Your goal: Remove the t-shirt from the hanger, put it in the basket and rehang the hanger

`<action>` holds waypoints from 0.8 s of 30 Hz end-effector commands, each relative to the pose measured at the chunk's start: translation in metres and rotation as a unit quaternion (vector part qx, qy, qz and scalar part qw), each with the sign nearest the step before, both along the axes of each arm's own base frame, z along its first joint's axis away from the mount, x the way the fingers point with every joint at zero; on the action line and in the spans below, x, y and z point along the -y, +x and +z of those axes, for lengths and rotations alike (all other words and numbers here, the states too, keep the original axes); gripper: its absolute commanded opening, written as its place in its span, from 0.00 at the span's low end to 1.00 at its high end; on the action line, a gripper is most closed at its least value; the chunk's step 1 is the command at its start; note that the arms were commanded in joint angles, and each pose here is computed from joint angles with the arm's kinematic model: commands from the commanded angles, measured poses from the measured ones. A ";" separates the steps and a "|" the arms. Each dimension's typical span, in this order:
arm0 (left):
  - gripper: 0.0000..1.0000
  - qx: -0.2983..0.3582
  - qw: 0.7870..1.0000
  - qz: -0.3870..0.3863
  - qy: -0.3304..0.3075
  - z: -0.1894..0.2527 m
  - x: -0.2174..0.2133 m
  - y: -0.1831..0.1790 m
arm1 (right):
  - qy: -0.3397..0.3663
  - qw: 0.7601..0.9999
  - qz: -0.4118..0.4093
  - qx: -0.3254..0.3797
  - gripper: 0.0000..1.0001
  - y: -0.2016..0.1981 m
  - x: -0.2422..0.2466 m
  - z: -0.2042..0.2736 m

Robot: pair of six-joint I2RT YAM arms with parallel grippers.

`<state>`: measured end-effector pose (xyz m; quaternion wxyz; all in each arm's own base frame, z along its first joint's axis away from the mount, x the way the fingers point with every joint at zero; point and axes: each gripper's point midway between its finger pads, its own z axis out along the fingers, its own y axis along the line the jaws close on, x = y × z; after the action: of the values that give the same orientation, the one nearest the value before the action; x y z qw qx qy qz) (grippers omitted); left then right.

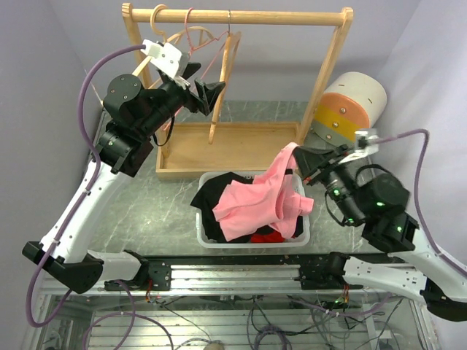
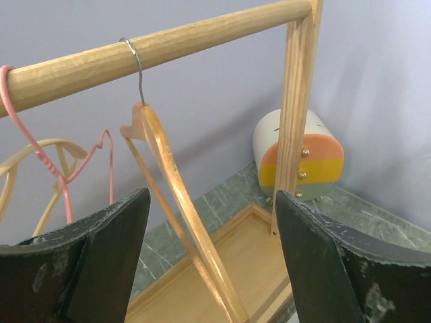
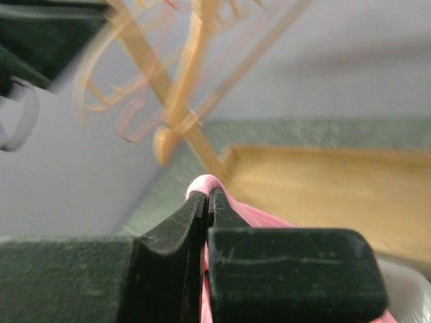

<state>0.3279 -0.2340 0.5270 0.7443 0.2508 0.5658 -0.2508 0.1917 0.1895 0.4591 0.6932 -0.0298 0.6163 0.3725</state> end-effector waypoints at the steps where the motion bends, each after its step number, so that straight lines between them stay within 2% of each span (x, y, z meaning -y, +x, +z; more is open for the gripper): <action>1: 0.85 0.010 0.999 -0.031 0.001 0.002 0.009 -0.009 | -0.111 0.976 -0.122 -0.140 0.00 0.029 0.017 -0.100; 5: 0.84 0.011 1.000 -0.023 0.004 0.000 0.009 -0.004 | -0.159 0.950 -0.179 -0.201 0.00 0.036 0.025 -0.144; 11: 0.84 0.031 0.999 0.000 -0.020 0.020 0.005 0.004 | -0.199 0.938 -0.155 -0.238 0.00 0.029 0.018 -0.172; 13: 0.83 0.043 0.998 0.010 -0.034 0.035 0.002 0.006 | -0.212 0.937 -0.132 -0.244 0.09 0.024 0.013 -0.177; 14: 0.83 0.048 0.998 0.010 -0.039 0.041 0.002 0.006 | -0.215 0.937 -0.123 -0.246 0.19 0.022 0.010 -0.178; 16: 0.83 0.059 0.997 -0.001 -0.045 0.052 0.004 0.003 | -0.226 0.936 -0.111 -0.246 0.47 0.020 0.008 -0.180; 18: 0.82 0.065 0.997 -0.011 -0.051 0.056 0.006 -0.001 | -0.230 0.934 -0.111 -0.248 0.58 0.020 0.008 -0.180; 20: 0.82 0.070 0.996 -0.018 -0.057 0.059 0.006 -0.005 | -0.233 0.934 -0.113 -0.246 0.61 0.021 0.008 -0.179; 24: 0.81 0.067 0.996 -0.013 -0.058 0.055 0.004 -0.005 | -0.240 0.938 -0.090 -0.233 0.59 0.022 -0.003 -0.180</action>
<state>0.3368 -0.2428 0.5565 0.7689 0.2385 0.5318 -0.2629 0.2141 0.1828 0.2734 0.5299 -0.0315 0.8373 0.1309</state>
